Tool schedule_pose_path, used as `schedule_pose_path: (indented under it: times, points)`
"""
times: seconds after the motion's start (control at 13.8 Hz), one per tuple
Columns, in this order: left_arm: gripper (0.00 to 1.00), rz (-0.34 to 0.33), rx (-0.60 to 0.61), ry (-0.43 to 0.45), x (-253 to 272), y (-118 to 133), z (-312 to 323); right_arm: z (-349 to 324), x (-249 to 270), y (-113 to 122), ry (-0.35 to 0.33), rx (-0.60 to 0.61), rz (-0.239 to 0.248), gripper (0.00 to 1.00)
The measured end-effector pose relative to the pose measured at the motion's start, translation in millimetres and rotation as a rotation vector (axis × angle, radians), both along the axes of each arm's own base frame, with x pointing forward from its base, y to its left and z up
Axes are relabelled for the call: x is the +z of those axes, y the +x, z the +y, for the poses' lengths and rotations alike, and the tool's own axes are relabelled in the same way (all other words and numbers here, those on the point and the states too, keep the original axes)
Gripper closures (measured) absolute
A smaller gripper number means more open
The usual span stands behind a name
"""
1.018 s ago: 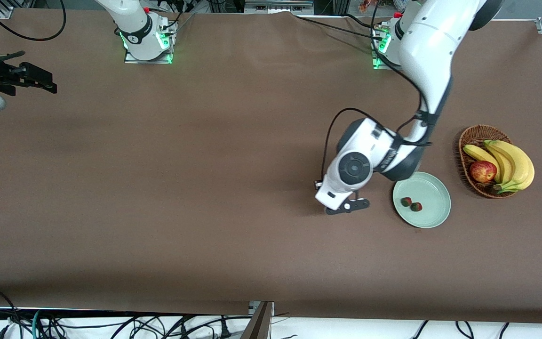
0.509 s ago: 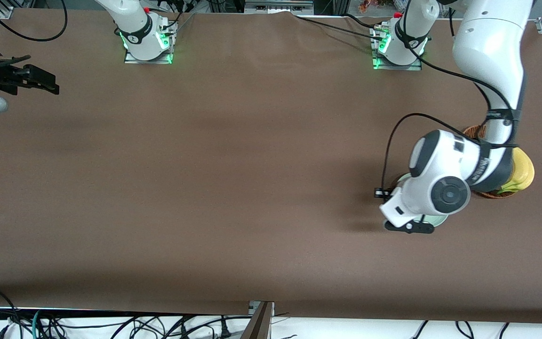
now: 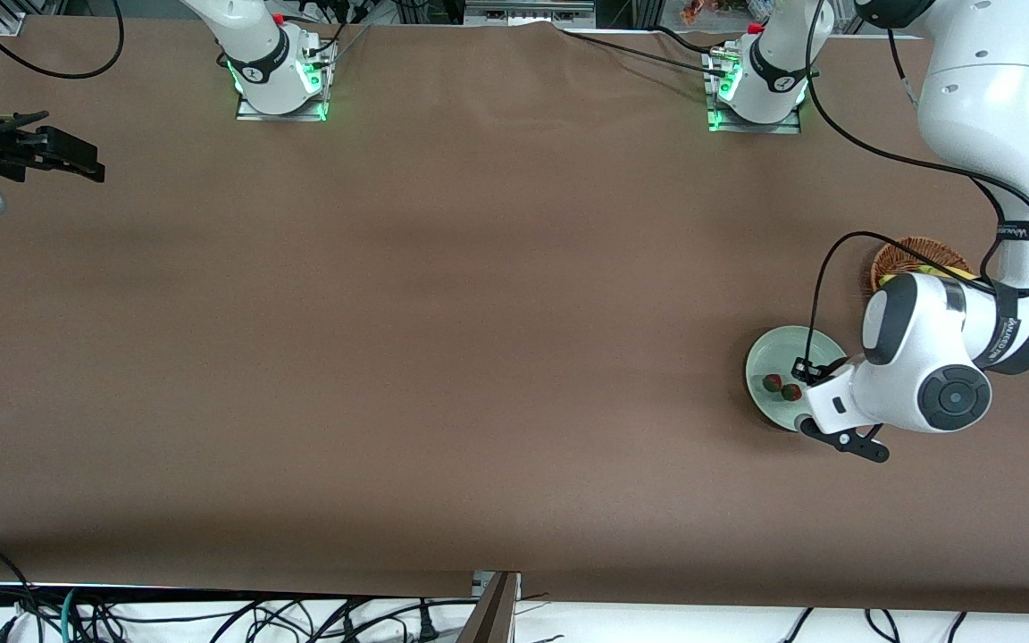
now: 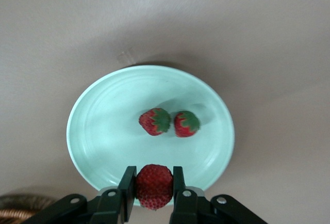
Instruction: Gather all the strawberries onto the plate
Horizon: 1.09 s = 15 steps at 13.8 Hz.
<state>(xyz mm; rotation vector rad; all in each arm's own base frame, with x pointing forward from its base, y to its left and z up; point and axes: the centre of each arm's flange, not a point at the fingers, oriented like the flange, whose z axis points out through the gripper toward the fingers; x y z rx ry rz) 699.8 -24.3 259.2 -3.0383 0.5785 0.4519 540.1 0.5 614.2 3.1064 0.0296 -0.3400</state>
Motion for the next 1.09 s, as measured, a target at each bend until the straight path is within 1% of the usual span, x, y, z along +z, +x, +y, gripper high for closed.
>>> schedule_pose_path:
  times: [0.22,0.29,0.44,0.51,0.58,0.65,0.73,0.87,0.95,1.09]
  points:
    - [0.64,0.017,-0.015,-0.017,-49.0,-17.9,4.8,0.1,-0.1,0.5,0.000,0.003,-0.001,0.00]
    - [0.56,0.023,-0.018,-0.019,-55.9,-22.0,3.5,0.4,0.0,0.5,0.001,0.004,-0.002,0.00]
    - [0.39,0.018,-0.025,-0.024,-53.7,-21.9,-0.9,0.7,-0.4,0.9,0.001,0.006,-0.002,0.00]
    - [0.28,0.008,-0.029,-0.027,-47.8,-20.3,-4.3,0.8,-0.3,1.5,0.001,0.006,-0.004,0.00]
    - [0.19,-0.011,-0.034,-0.030,-37.8,-17.4,-8.0,0.8,0.6,2.9,0.001,0.007,-0.007,0.00]
    - [0.08,-0.039,-0.040,-0.035,-21.6,-13.5,-13.1,0.9,2.0,5.2,0.001,0.008,-0.011,0.00]
    - [0.01,-0.076,-0.050,-0.041,3.6,-8.9,-21.1,0.9,3.0,7.8,0.001,0.008,-0.015,0.00]
    - [0.00,-0.152,-0.051,-0.037,73.9,-5.1,-36.5,1.0,3.4,11.2,0.001,0.010,-0.018,0.00]
    - [0.00,-0.186,-0.043,-0.027,112.0,-7.1,-38.8,1.1,3.4,12.0,0.001,0.010,-0.019,0.00]
    - [0.00,-0.232,-0.030,-0.001,185.4,-18.8,-36.4,1.1,2.7,13.1,0.001,0.010,-0.018,0.00]
